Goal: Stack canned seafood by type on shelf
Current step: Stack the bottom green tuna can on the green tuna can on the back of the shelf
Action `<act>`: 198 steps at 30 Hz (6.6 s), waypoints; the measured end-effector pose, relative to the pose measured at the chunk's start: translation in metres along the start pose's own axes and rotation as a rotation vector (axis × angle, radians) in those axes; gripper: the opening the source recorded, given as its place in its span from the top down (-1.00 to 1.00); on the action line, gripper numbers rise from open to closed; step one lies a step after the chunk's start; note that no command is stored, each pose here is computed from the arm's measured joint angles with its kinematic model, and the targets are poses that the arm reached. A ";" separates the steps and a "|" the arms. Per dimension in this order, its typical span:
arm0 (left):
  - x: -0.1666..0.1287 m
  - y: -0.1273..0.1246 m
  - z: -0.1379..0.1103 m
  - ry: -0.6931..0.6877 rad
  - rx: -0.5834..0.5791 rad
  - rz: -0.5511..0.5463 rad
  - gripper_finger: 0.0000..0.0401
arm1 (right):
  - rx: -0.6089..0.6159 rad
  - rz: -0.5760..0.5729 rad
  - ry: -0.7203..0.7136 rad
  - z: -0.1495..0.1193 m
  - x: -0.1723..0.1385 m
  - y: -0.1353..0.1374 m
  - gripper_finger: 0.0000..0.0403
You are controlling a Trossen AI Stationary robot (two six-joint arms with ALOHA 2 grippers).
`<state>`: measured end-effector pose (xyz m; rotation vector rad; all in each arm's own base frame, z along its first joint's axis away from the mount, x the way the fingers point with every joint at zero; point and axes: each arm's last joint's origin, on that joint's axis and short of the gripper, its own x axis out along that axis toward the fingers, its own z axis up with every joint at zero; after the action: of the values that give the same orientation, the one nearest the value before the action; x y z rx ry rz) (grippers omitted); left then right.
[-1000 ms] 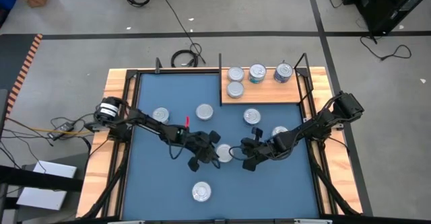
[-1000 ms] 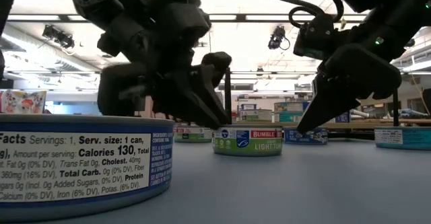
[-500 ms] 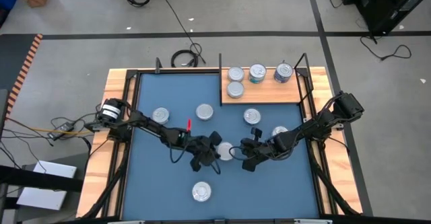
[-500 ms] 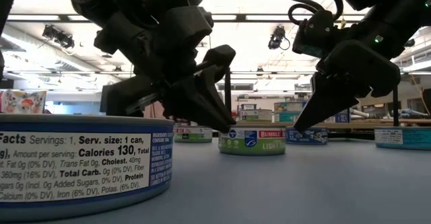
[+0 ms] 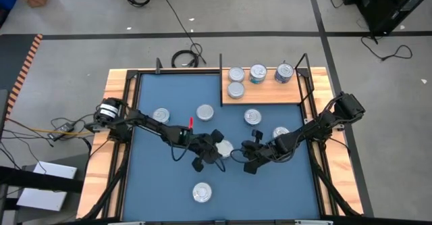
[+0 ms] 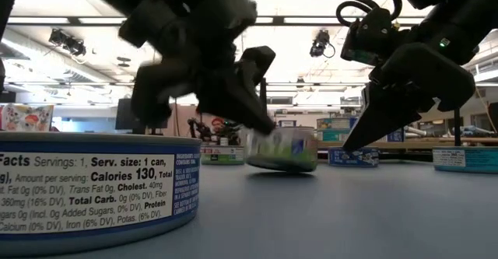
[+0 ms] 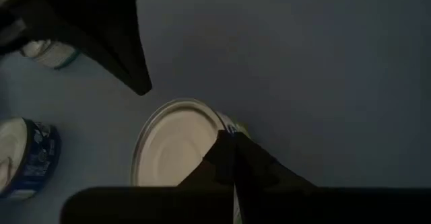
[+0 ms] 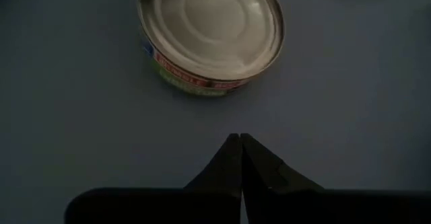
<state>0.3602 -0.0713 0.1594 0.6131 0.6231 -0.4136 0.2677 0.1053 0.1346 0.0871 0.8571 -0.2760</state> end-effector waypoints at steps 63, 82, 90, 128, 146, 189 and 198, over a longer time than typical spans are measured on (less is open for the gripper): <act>-0.054 0.042 -0.047 -0.222 -0.443 0.142 1.00 | 0.026 0.022 -0.040 0.008 -0.003 0.006 0.48; -0.079 -0.017 -0.086 -0.455 -0.478 0.247 1.00 | -0.049 -0.126 -0.124 0.079 -0.014 -0.011 -0.20; -0.085 -0.025 -0.095 -0.496 -0.474 0.267 1.00 | -0.073 -0.072 -0.066 0.086 0.000 -0.031 -0.48; -0.084 -0.027 -0.098 -0.466 -0.487 0.253 1.00 | -0.349 -0.187 0.067 0.118 -0.004 -0.038 0.29; -0.083 -0.028 -0.100 -0.449 -0.504 0.242 1.00 | -0.609 -0.628 0.047 0.139 -0.072 -0.114 0.29; -0.083 -0.028 -0.099 -0.451 -0.483 0.259 1.00 | -0.699 -0.718 0.021 0.112 0.044 -0.260 -0.07; -0.083 -0.028 -0.099 -0.451 -0.483 0.258 1.00 | -0.657 -0.712 0.010 0.111 0.044 -0.259 -0.11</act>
<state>0.2429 -0.0139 0.1380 0.1225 0.1908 -0.1382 0.3058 -0.1734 0.1828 -0.8442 0.9299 -0.6416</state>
